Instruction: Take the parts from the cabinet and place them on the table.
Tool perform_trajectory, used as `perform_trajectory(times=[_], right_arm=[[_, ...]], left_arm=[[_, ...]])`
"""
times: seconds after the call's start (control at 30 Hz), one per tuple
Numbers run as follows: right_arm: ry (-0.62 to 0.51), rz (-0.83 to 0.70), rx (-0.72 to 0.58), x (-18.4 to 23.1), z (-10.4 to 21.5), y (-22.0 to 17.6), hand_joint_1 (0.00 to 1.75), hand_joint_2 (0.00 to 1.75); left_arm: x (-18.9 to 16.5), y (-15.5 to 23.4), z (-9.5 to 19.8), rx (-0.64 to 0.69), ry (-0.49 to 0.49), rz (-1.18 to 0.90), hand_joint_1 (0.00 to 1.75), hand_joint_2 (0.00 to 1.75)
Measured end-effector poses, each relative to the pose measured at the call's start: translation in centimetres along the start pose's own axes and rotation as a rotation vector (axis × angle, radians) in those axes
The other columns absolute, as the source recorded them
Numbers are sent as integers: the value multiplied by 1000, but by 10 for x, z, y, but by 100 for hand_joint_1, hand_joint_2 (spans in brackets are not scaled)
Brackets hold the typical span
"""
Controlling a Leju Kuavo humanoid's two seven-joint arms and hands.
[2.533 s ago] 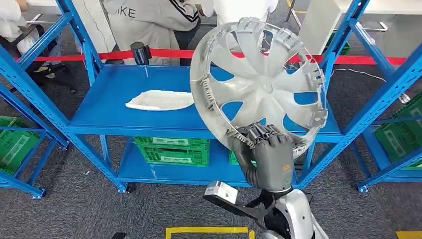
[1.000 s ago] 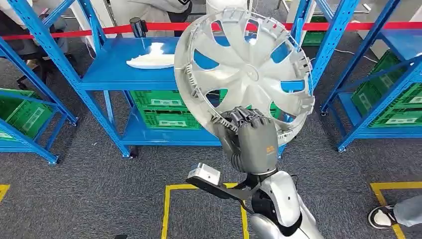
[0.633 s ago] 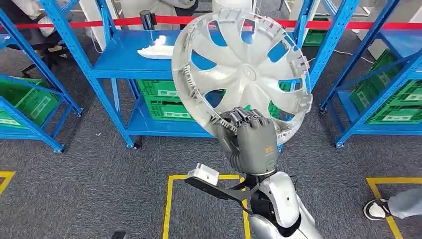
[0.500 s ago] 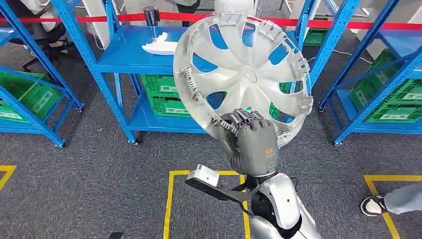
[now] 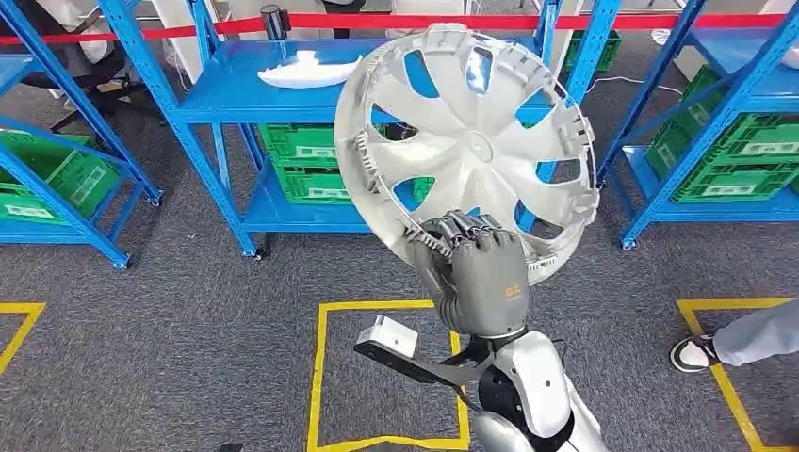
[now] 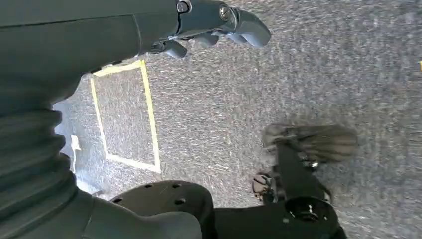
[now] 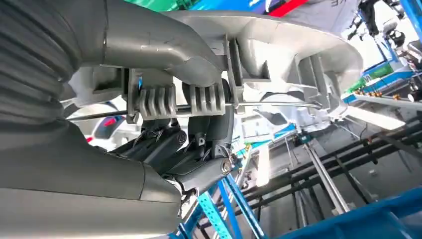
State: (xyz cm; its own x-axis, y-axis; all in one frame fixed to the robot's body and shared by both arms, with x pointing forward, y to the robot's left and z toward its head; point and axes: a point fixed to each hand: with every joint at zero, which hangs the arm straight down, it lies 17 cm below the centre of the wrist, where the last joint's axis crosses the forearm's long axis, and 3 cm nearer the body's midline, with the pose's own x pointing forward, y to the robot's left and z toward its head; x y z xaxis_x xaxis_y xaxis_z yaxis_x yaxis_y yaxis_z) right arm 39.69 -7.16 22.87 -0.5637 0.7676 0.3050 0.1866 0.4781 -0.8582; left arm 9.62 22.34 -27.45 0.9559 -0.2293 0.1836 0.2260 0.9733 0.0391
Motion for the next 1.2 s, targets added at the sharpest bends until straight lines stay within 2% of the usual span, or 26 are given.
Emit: perform_trajectory(times=[1.2], right_arm=[[13,-9,-9,-13,1,-1,175,175]], left_arm=[[9,5,0,9,-7,-21,0,175]])
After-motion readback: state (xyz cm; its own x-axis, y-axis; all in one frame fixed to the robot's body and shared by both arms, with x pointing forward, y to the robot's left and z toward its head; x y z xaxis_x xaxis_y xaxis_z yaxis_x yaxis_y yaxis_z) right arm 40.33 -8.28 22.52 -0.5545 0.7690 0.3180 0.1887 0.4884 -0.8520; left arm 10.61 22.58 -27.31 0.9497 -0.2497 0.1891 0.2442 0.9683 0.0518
